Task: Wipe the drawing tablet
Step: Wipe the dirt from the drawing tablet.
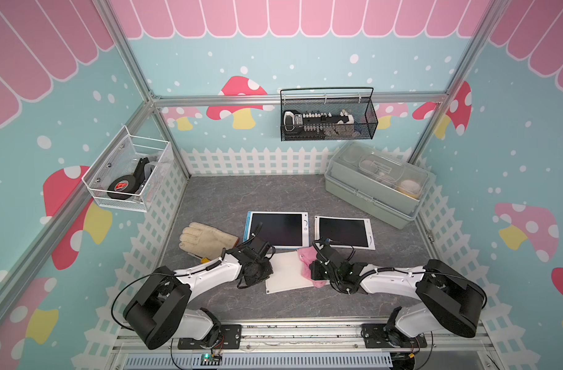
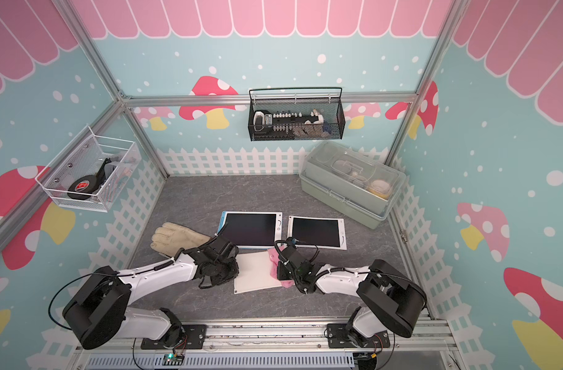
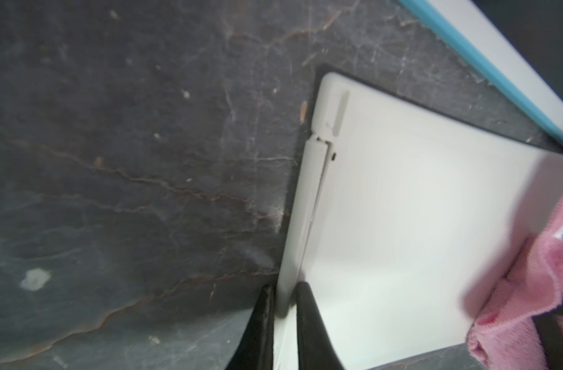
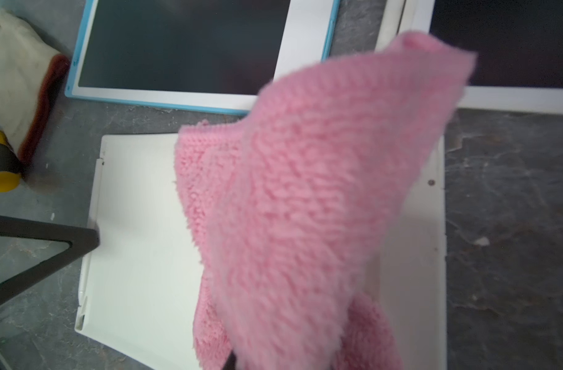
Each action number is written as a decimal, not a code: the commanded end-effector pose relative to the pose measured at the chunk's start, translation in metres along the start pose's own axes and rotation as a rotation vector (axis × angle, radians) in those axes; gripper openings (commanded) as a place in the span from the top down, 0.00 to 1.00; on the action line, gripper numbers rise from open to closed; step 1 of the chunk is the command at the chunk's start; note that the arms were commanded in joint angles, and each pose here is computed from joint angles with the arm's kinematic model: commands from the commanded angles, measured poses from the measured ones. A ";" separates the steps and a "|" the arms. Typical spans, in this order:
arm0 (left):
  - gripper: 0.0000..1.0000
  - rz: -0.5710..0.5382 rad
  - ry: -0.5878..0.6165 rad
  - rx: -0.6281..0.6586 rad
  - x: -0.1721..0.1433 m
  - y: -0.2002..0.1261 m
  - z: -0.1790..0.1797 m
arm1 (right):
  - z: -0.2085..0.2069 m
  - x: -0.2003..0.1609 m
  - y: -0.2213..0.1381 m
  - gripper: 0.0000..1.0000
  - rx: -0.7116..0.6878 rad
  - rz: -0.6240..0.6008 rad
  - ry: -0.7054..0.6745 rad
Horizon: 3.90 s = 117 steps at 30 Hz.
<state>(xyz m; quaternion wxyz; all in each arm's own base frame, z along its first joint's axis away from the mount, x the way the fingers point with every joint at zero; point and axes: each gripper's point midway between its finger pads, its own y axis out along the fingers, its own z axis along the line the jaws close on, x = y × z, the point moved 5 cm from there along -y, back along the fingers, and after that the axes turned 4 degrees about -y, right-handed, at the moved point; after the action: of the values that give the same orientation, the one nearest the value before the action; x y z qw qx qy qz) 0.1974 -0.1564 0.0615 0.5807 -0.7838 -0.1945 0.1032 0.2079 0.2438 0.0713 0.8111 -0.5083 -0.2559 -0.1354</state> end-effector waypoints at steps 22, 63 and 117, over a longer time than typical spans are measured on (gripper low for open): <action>0.87 0.056 -0.043 0.173 -0.016 0.017 0.052 | 0.071 0.029 0.067 1.00 0.137 0.065 -0.042; 0.90 0.055 -0.111 0.184 -0.018 0.018 0.072 | 0.135 0.040 0.116 1.00 0.315 0.074 0.023; 0.58 0.045 -0.183 -0.056 -0.012 -0.016 0.038 | 0.094 0.071 0.053 1.00 0.174 0.002 -0.053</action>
<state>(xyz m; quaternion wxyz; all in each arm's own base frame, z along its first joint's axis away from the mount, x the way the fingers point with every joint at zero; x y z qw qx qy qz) 0.1682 -0.1235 0.0684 0.5349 -0.7932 -0.2244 0.1854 0.2714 0.3420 0.1042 0.8377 -0.4520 -0.2838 -0.1160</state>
